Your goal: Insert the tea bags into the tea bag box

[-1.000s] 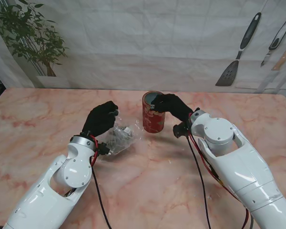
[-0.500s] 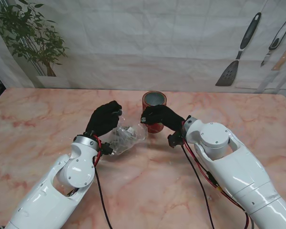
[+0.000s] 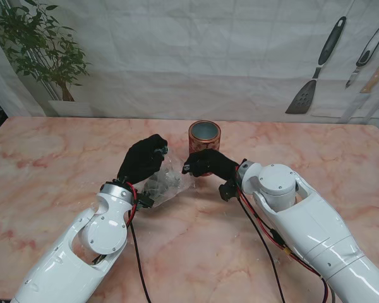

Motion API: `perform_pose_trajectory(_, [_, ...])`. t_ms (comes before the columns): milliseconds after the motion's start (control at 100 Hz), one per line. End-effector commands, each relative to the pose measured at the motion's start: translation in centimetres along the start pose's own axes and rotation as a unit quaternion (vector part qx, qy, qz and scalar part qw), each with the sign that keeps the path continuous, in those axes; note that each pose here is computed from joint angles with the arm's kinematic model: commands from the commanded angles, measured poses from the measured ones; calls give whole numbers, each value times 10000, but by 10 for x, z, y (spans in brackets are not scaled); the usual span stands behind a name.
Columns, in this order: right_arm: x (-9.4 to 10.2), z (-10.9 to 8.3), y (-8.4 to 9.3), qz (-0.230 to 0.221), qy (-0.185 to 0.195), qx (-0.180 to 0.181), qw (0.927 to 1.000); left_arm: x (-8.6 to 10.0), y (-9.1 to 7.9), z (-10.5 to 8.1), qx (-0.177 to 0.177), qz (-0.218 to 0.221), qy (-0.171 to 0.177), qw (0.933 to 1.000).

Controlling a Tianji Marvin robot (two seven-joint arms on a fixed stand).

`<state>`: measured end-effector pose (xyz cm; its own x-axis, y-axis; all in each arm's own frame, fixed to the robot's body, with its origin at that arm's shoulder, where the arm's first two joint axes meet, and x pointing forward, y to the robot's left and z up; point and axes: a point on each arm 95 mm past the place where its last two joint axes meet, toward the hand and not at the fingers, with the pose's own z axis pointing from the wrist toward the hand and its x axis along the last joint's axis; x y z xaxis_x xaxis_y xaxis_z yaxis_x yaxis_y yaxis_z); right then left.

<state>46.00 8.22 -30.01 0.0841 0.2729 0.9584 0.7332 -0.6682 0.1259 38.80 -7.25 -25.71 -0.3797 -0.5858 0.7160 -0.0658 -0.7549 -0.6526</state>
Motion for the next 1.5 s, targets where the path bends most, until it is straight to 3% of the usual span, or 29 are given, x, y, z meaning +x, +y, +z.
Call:
perform_pose_trajectory(0, [-2, 1, -2, -25, -153, 149, 9998, 6, 3, 0, -68, -65, 71, 9999])
perform_pose_trajectory(450, [3, -1, -5, -409, -633, 433, 9962, 6, 10, 4, -117, -113, 52, 9999])
perform_pose_trajectory(750, [-2, 5, -7, -634, -845, 511, 9931, 17, 19, -1, -228, -361, 499, 9978])
perform_pose_trajectory(1110, [1, 6, -10, -1034, -952, 513, 9887, 21, 29, 2, -286, -508, 693, 9959])
perform_pose_trajectory(1490, [5, 3, -14, -356, -542, 620, 9960, 20, 36, 2, -277, -536, 712, 9956])
